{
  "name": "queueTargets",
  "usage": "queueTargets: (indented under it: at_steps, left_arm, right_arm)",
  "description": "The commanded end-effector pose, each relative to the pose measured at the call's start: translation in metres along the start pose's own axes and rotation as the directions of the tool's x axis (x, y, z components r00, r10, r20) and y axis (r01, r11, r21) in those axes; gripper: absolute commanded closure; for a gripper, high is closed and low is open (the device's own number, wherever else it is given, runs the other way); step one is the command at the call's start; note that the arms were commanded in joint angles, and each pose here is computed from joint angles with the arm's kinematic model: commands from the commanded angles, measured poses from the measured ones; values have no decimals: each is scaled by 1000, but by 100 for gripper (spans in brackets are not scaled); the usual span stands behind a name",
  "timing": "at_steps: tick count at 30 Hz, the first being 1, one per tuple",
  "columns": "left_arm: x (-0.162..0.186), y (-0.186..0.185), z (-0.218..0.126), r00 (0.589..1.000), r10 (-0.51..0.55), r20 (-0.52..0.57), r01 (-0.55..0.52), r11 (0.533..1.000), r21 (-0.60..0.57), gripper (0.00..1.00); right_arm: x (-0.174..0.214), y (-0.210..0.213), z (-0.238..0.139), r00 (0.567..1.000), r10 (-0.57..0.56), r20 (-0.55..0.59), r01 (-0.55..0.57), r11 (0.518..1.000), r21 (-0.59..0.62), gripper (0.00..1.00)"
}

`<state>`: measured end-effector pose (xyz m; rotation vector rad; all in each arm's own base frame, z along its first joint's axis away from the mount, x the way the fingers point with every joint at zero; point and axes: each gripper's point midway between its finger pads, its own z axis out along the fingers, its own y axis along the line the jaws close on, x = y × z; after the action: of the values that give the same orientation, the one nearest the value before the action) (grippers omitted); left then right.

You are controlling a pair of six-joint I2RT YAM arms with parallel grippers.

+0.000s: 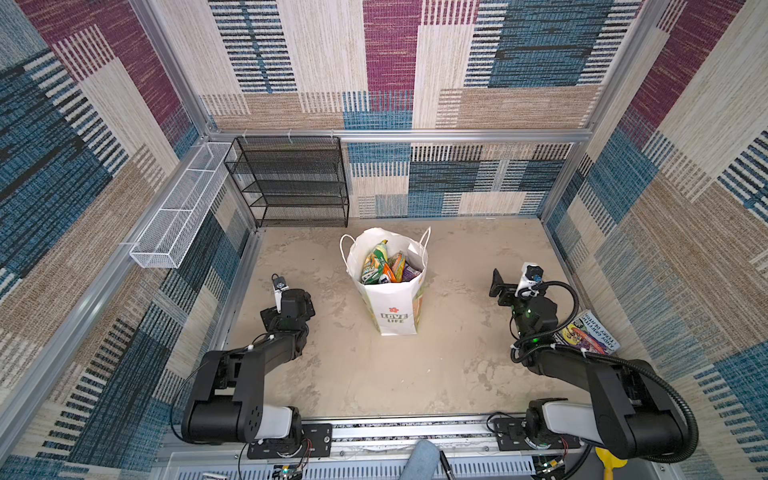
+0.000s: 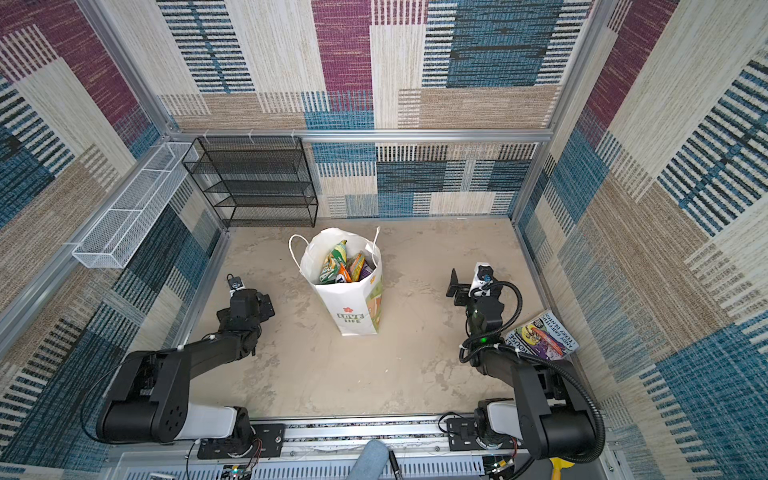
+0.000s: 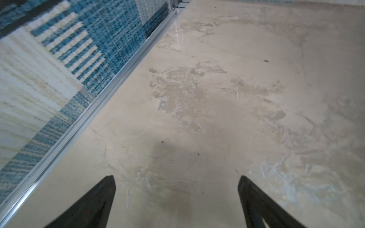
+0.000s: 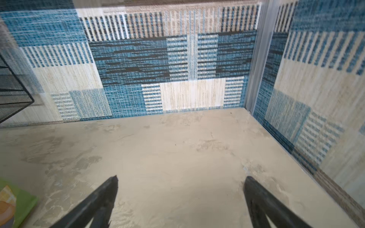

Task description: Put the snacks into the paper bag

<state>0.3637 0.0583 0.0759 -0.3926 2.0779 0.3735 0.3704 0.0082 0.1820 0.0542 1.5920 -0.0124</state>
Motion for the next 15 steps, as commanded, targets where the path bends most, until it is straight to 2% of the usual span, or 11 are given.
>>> queueTargets:
  at_steps: [1,2,3,5,12,14,15]
  left_arm:
    - [-46,-29,8,985,65,159,-82,991,103,1]
    - [-39,-28,9,992,68,108,-80,991,107,1]
    - [-35,-26,8,992,67,105,-78,992,103,1]
    - [-43,-26,2,983,39,181,-62,991,122,1]
    - [-39,-35,4,984,47,172,-80,979,189,1]
    - [-28,-28,7,988,18,153,-47,981,189,0]
    - [-32,-26,7,978,-3,209,-38,981,193,1]
  right_arm:
    - [-21,4,3,994,-71,87,75,997,-37,0]
    - [-22,2,3,994,-64,88,67,997,-33,0]
    - [-20,-3,3,995,-55,81,57,998,-22,0]
    - [-20,-7,0,996,-37,82,39,999,-24,0]
    - [0,0,-18,997,-37,64,42,996,-84,0]
    - [11,1,-17,999,-24,42,28,995,-92,0]
    - [15,6,-16,998,-47,38,51,991,-120,0]
